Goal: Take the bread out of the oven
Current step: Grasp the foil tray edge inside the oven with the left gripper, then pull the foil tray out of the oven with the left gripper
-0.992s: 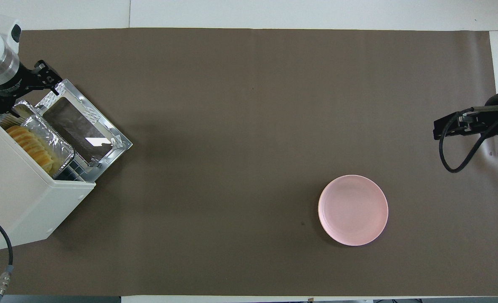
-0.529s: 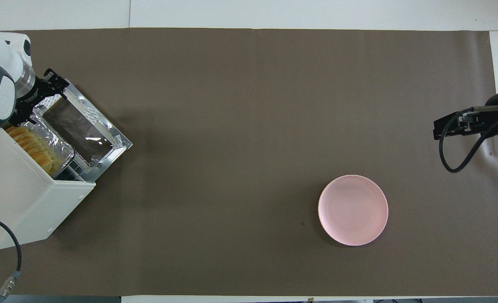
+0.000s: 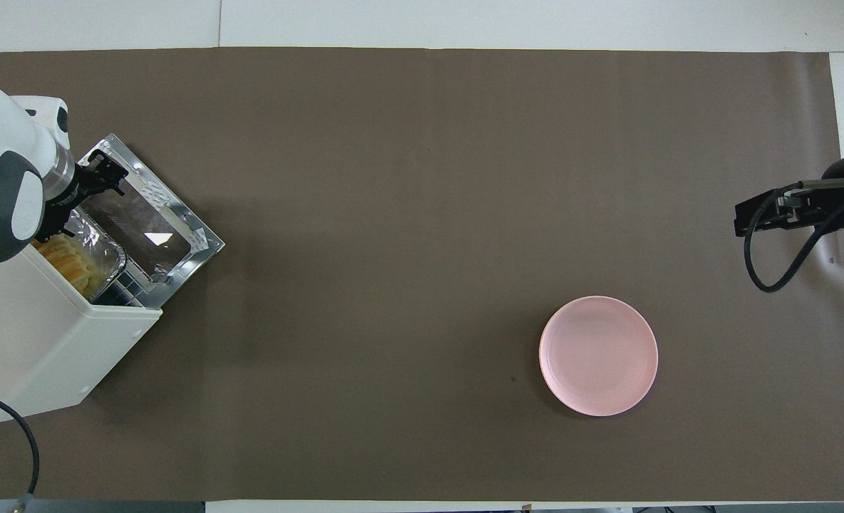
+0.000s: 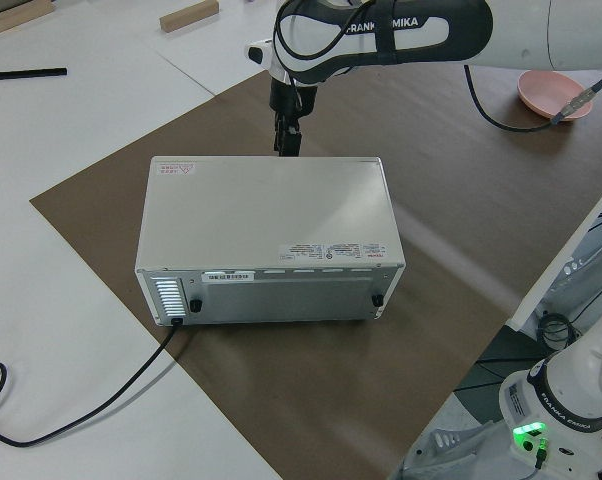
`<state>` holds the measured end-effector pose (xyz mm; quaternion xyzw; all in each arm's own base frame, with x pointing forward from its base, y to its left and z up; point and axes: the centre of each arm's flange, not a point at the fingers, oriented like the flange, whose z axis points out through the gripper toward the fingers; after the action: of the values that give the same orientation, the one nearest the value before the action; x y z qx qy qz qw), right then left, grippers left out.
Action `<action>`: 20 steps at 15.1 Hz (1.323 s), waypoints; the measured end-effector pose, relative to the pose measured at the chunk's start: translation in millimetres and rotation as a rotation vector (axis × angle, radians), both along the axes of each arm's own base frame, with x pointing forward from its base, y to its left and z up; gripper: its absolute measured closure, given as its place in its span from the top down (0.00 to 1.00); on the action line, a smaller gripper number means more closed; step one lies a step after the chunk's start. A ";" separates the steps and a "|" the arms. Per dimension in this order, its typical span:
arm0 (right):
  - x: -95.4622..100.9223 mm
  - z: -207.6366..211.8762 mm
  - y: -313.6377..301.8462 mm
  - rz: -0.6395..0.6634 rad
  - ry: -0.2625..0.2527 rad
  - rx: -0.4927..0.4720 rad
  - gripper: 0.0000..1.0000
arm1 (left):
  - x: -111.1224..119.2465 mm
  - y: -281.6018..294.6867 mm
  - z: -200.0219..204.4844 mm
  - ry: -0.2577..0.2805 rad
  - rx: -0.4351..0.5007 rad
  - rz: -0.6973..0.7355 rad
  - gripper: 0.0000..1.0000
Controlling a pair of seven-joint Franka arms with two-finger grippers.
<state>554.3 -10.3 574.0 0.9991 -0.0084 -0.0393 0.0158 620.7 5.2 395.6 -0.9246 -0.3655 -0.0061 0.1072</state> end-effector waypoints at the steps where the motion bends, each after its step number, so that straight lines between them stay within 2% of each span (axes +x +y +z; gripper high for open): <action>1: 0.0 0.0 0.0 0.000 0.000 0.000 1.00 | -2.0 -1.1 -2.2 0.003 -0.001 -0.002 0.95; 2: 0.0 0.0 0.0 0.000 0.000 0.000 1.00 | -3.5 -1.7 -4.0 0.006 -0.001 -0.004 0.94; 3: 0.0 0.0 0.0 0.000 0.000 0.000 1.00 | -4.7 -1.6 -5.3 0.009 -0.001 -0.003 0.87; 5: 0.0 0.0 0.0 0.000 0.000 0.000 1.00 | -5.9 -0.9 -5.7 0.010 -0.001 -0.002 0.59; 10: 0.0 0.0 0.0 0.000 0.000 0.000 1.00 | -9.6 2.2 -5.8 0.014 0.000 0.002 0.05; 11: 0.0 0.0 0.0 0.000 0.000 0.000 1.00 | -10.1 3.8 -5.7 0.014 0.000 0.003 0.02; 15: 0.0 0.0 0.0 0.000 0.000 0.000 1.00 | -5.3 -7.9 4.3 -0.009 0.014 -0.054 0.02; 20: 0.0 0.0 0.0 0.000 0.000 0.000 1.00 | 10.7 -112.3 43.9 -0.098 0.026 -0.277 0.02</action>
<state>554.3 -10.3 574.0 0.9991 -0.0084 -0.0393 0.0158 631.4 -107.1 439.4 -0.9633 -0.2391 -0.0709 0.0992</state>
